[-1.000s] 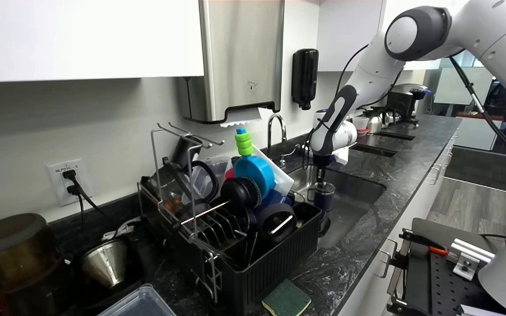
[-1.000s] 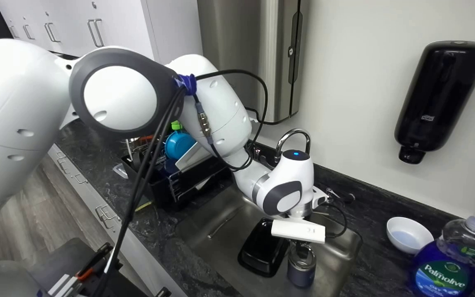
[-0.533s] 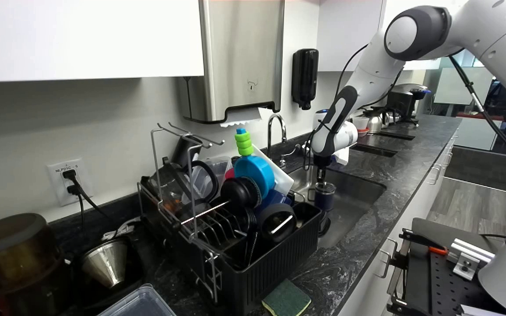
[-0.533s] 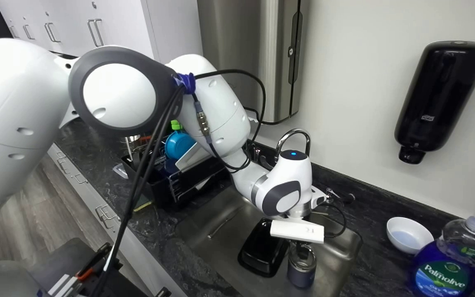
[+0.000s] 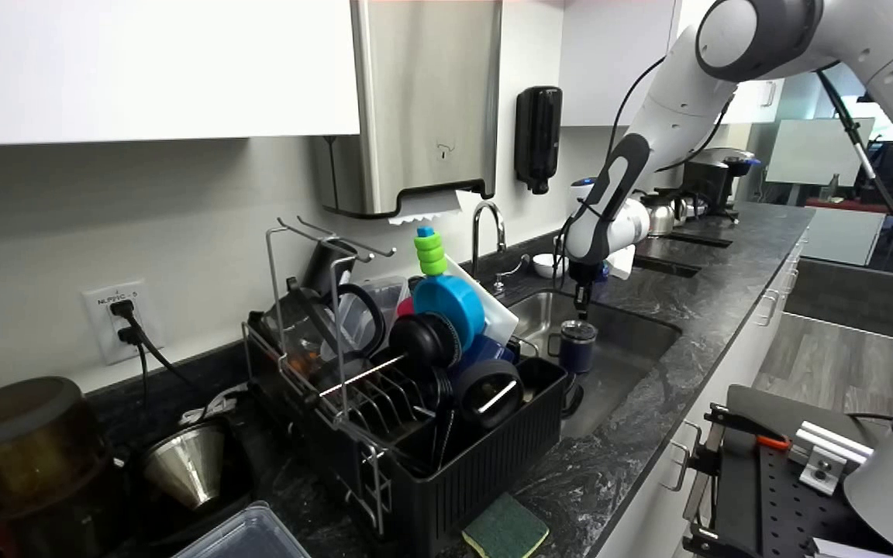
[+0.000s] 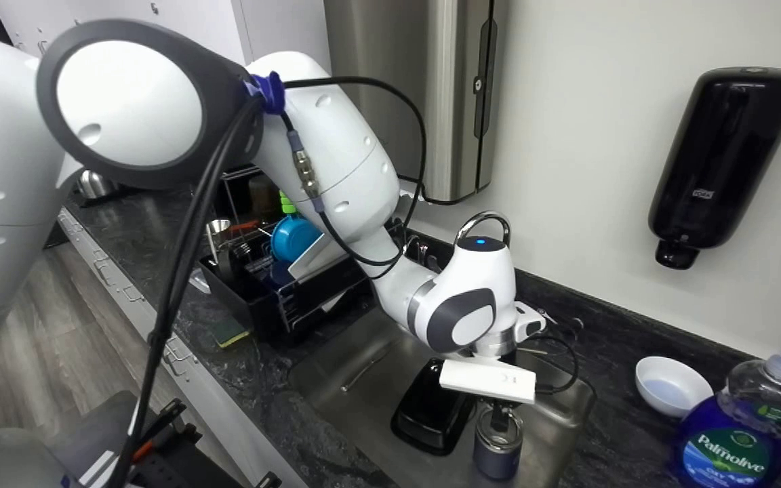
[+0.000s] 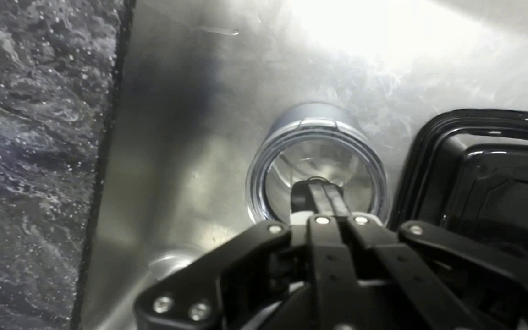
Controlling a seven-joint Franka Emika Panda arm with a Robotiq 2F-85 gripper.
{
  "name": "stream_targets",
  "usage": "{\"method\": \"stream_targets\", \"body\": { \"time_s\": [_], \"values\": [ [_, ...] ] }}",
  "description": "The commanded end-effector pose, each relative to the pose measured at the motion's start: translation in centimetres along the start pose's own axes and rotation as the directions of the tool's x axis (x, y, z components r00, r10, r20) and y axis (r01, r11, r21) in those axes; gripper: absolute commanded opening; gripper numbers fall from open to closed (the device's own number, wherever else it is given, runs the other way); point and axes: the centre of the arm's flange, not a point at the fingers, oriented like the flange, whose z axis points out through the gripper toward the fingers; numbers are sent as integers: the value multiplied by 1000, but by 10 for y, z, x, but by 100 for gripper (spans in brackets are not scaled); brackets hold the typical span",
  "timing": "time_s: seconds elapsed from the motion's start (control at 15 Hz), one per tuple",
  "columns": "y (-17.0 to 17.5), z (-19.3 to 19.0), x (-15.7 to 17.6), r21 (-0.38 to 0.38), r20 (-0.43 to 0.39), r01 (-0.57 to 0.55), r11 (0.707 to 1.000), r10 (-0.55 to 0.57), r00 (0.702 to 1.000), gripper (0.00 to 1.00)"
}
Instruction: Take the lid and put it on the cup
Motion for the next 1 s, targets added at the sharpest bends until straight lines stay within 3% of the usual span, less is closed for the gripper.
{"method": "stream_targets", "body": {
  "time_s": [0.0,0.53,0.93],
  "values": [
    [-15,-24,-13,-34,-3,-12,999,12,1000,0],
    [-20,-55,-25,31,-28,-89,996,90,996,0],
    [2,-37,-23,181,65,-285,941,278,958,0]
  ]
}}
